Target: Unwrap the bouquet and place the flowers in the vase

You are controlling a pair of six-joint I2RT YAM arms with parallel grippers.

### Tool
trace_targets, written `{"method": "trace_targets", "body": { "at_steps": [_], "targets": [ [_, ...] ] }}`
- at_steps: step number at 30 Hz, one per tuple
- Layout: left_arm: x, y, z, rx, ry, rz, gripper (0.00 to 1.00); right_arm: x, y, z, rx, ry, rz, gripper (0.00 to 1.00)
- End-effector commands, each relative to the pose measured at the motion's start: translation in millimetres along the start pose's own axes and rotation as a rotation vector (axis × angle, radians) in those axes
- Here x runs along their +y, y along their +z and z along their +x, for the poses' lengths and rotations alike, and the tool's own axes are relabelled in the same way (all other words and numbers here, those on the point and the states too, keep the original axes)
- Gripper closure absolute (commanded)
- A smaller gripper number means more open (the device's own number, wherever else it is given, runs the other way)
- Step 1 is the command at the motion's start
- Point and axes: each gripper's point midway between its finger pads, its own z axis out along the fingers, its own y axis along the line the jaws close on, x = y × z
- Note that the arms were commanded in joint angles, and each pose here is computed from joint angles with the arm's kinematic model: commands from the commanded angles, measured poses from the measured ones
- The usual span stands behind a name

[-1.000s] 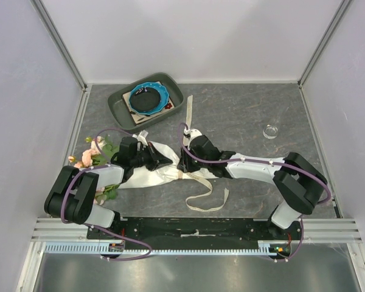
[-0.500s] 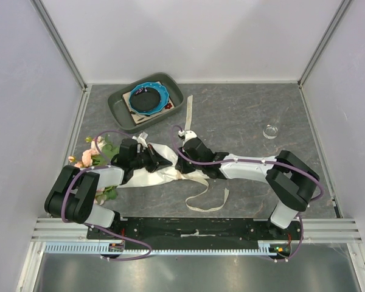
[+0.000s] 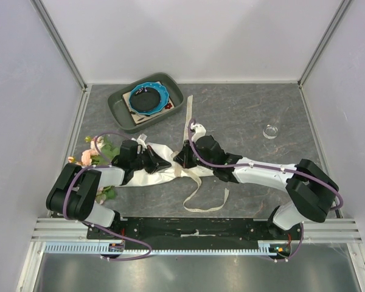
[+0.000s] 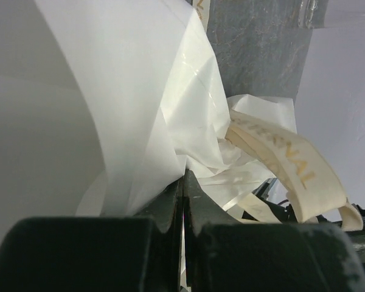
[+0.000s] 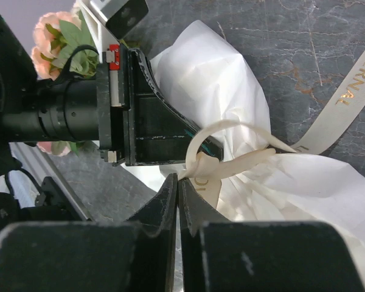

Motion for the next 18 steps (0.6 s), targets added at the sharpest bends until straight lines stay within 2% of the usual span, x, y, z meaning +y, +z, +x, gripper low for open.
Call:
{"method": "trace_targets", "body": {
  "at_steps": [1, 3, 6, 11, 12, 13, 15, 18],
  "targets": [
    [18.0, -1.4, 3.6, -0.011, -0.020, -0.052, 0.98, 28.3, -12.9, -31.3, -0.121, 0.072, -0.161, 0.94],
    [17.3, -1.7, 3.0, -0.014, -0.020, -0.051, 0.98, 31.7, -13.8, -36.1, -0.144, 0.097, -0.196, 1.00],
    [14.2, -2.6, 2.2, -0.015, -0.015, -0.042, 0.98, 40.4, -21.1, -42.3, -0.174, 0.118, -0.268, 1.00],
    [10.9, -4.3, 1.0, -0.019, -0.009, -0.034, 0.98, 34.1, -12.4, -32.2, -0.111, 0.095, -0.230, 0.79],
    [10.9, -4.5, 1.2, -0.018, -0.010, -0.035, 0.98, 31.6, -12.1, -29.3, -0.105, 0.095, -0.223, 0.67],
    [10.3, -4.9, 1.3, -0.018, -0.008, -0.033, 0.98, 27.2, -10.7, -25.2, -0.095, 0.096, -0.210, 0.60],
    [9.0, -5.9, 1.1, -0.020, -0.006, -0.030, 0.98, 14.8, -4.2, -9.6, -0.032, 0.080, -0.151, 0.54],
    [8.7, -6.8, 0.8, -0.021, -0.003, -0.030, 0.98, 5.3, 0.0, 7.1, 0.033, 0.046, -0.102, 0.50]
  ]
}}
